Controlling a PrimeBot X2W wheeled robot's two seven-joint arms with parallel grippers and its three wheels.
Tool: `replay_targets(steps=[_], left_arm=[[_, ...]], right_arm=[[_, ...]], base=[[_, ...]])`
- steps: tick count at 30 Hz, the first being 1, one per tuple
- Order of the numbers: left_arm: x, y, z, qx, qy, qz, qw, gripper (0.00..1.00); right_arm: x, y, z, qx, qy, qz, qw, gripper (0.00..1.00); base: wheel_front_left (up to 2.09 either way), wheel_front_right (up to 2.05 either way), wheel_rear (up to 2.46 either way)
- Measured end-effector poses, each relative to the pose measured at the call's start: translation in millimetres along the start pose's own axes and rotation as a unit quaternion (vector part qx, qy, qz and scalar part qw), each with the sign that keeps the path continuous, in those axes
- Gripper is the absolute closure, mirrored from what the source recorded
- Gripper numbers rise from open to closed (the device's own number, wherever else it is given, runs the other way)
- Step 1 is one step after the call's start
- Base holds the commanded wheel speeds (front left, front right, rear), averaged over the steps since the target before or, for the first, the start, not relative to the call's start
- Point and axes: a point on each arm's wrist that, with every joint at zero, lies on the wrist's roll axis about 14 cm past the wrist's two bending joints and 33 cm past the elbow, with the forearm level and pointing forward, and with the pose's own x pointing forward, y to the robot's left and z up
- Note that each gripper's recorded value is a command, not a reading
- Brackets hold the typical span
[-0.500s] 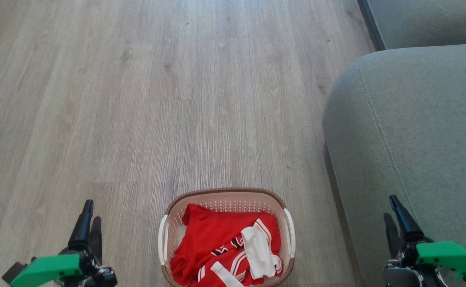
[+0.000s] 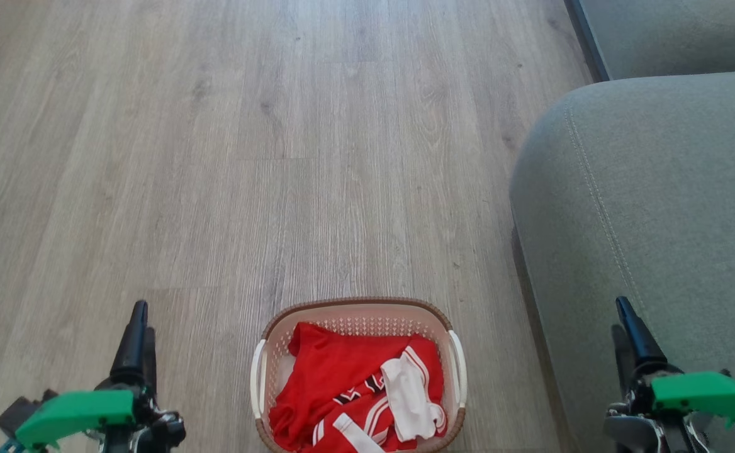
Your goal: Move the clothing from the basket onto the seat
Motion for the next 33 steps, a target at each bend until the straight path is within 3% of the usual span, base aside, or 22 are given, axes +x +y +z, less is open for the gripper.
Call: replay_targets(steps=[12,22,33], left_arm=[[2,-20,-5,0.094,-0.001,-0.020,0.995,0.00],[-2,-28,-10,0.206,-0.006,-0.029,0.978,0.00],[-4,-35,-9,0.290,-0.019,-0.037,0.956,0.00]], right_arm=[[2,20,-3,-0.102,-0.001,0.031,0.994,0.00],[2,34,-7,-0.180,-0.003,0.054,0.982,0.00],[2,45,-13,-0.254,-0.007,0.073,0.965,0.00]], base=[[0.00,0.00,0.00],[0.00,0.00,0.00],[0.00,0.00,0.00]])
